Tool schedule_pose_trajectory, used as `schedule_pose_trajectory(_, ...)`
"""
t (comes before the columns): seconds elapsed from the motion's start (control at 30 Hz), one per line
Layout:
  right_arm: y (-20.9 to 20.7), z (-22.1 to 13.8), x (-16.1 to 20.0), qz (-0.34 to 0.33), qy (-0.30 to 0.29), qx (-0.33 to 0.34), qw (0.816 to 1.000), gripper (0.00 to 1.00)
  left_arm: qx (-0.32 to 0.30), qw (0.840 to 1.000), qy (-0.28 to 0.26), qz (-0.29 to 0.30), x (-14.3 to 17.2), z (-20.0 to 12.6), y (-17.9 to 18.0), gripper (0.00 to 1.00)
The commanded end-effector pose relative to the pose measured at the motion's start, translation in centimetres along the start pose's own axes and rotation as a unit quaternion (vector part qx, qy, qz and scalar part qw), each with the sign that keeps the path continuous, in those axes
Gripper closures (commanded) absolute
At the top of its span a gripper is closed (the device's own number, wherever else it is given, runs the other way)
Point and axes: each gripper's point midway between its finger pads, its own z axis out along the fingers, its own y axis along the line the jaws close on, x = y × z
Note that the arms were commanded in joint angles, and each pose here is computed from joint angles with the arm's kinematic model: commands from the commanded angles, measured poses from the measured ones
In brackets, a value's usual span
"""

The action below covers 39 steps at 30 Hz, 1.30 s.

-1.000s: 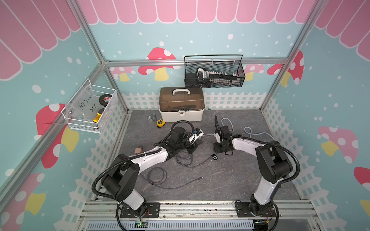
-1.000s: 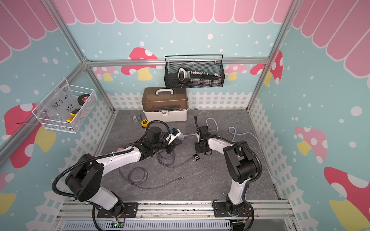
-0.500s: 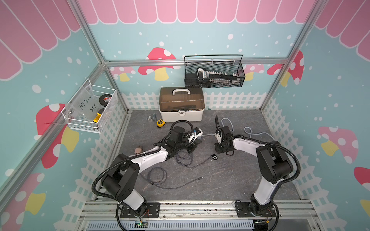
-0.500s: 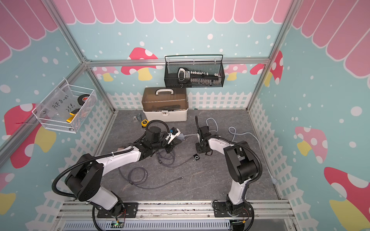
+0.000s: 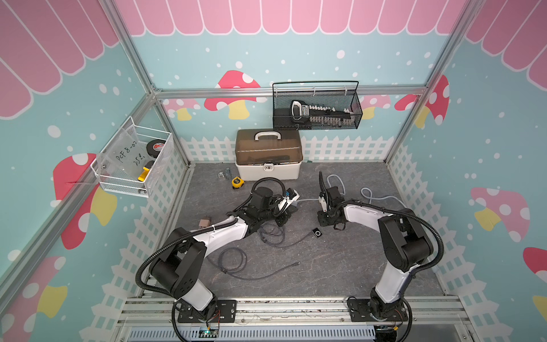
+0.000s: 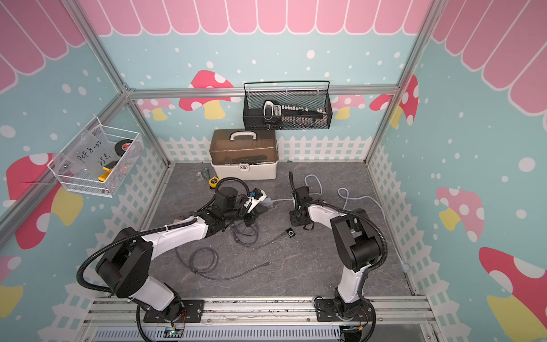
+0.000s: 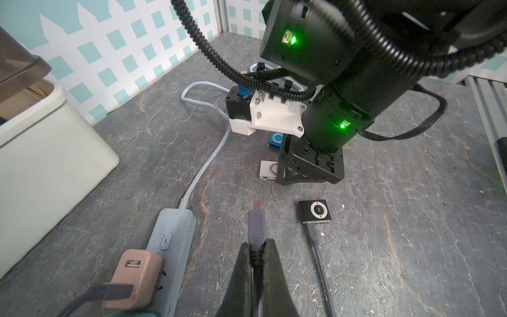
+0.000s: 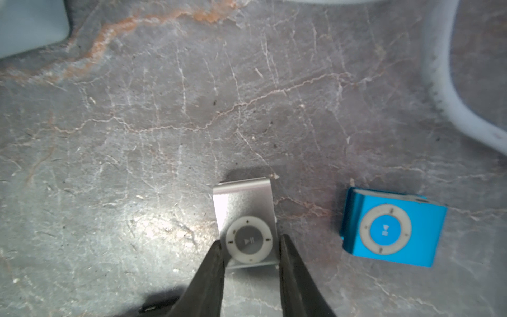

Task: Charge mp3
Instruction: Pick up the MP3 player from the center of the board.

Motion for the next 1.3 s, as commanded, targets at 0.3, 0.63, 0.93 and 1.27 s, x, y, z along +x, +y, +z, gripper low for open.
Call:
schedule_pose_trajectory(0.3, -0.1, 2.2, 4.7, -0.016, 0.078, 0.011, 0.997, 0.73, 0.004, 1.000, -0.011, 0.011, -0.9, 0.0, 0.2, 1.00)
schedule_pose_trajectory(0.63, 0.7, -1.4, 1.3, -0.037, 0.013, -0.008, 0.999, 0.81, 0.010, 1.000, 0.001, 0.023, -1.1, -0.5, -0.1, 1.00)
schedule_pose_trajectory(0.93, 3.5, -8.9, -1.9, -0.115, -0.049, -0.080, 0.989, 0.83, 0.032, 0.997, 0.014, 0.070, -2.6, -1.0, -1.6, 1.00)
schedule_pose_trajectory(1.27, 5.3, -13.9, -3.1, -0.129, -0.072, -0.129, 0.981, 0.84, 0.029, 0.993, 0.018, 0.116, -4.9, -0.5, -3.4, 1.00)
